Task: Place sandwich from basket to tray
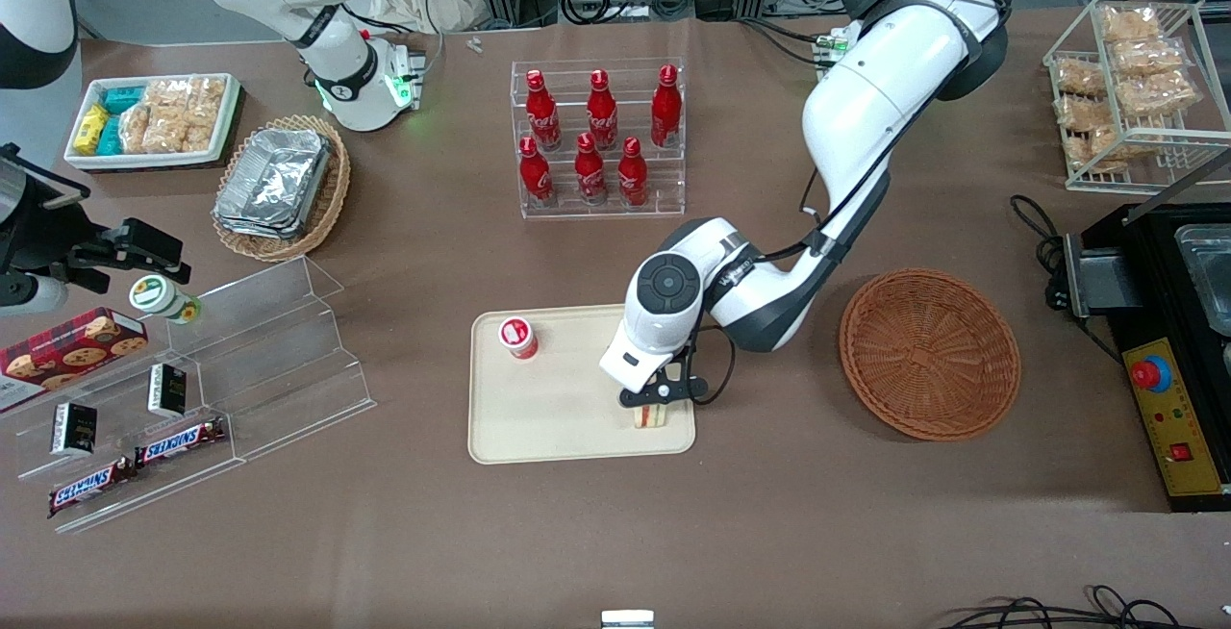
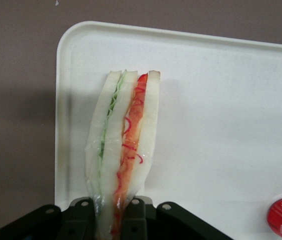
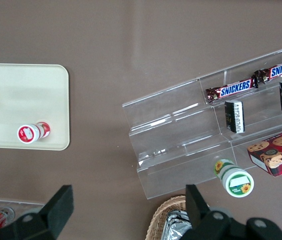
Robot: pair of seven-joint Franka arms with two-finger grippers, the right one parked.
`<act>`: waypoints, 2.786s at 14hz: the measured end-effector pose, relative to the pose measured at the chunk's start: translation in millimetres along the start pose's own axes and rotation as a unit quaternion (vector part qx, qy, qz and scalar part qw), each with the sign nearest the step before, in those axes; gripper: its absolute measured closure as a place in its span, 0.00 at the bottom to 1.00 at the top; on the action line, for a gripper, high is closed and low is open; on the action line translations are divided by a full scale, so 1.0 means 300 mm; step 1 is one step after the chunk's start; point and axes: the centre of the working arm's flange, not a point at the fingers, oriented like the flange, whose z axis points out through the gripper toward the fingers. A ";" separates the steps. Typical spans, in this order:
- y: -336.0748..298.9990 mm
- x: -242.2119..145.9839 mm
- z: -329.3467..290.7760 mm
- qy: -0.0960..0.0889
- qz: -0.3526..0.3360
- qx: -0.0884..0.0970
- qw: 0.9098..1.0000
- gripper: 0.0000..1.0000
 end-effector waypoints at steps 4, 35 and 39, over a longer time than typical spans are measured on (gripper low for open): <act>-0.004 0.004 0.010 0.012 0.010 0.009 1.000 0.56; -1.035 0.113 -1.296 -0.003 -0.101 0.068 0.993 0.00; -1.176 0.122 -1.328 -0.017 -0.068 0.073 0.995 0.00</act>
